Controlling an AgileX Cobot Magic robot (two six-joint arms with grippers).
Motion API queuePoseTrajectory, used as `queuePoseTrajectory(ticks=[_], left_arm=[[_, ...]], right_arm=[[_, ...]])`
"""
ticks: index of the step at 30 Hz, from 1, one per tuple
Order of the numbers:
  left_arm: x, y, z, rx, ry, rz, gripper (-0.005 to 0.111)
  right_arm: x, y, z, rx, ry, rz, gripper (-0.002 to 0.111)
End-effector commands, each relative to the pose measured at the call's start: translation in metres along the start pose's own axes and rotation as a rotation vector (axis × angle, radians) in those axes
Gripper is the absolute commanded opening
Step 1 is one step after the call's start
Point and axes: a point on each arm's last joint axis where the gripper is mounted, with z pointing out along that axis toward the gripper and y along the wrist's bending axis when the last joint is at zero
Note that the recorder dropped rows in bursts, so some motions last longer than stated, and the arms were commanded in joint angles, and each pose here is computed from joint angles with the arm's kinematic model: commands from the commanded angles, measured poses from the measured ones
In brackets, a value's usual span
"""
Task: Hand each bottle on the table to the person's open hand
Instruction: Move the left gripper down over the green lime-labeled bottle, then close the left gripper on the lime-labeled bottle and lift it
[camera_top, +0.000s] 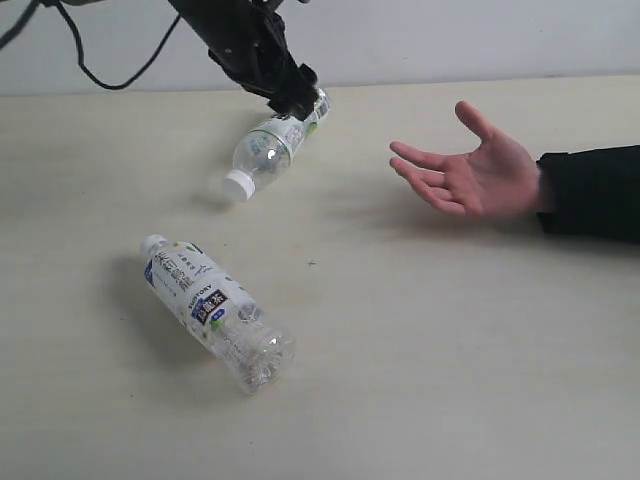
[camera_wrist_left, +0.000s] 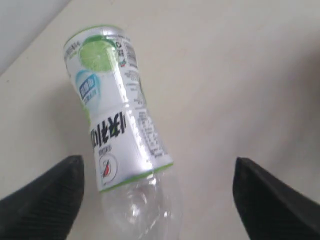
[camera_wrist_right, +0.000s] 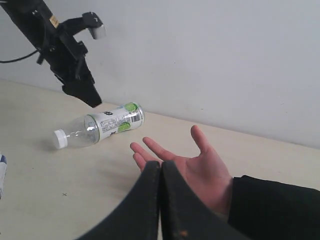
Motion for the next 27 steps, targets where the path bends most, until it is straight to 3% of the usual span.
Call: queuePoseTrajectory(ticks=[1, 14, 27], left_arm=[[-0.012, -0.005, 0.016, -0.047, -0.099, -0.064, 0.084], [-0.008, 0.001, 0.061, -0.076, -0.097, -0.110, 0.085], [0.010, 0.015, 0.091, -0.125, -0.043, -0.176, 0.085]], right_arm=[[0.001, 0.000, -0.001, 0.000, -0.008, -0.008, 0.001], [0.001, 0.000, -0.001, 0.000, -0.008, -0.007, 0.001], [0.001, 0.000, -0.001, 0.000, -0.008, -0.003, 0.001]])
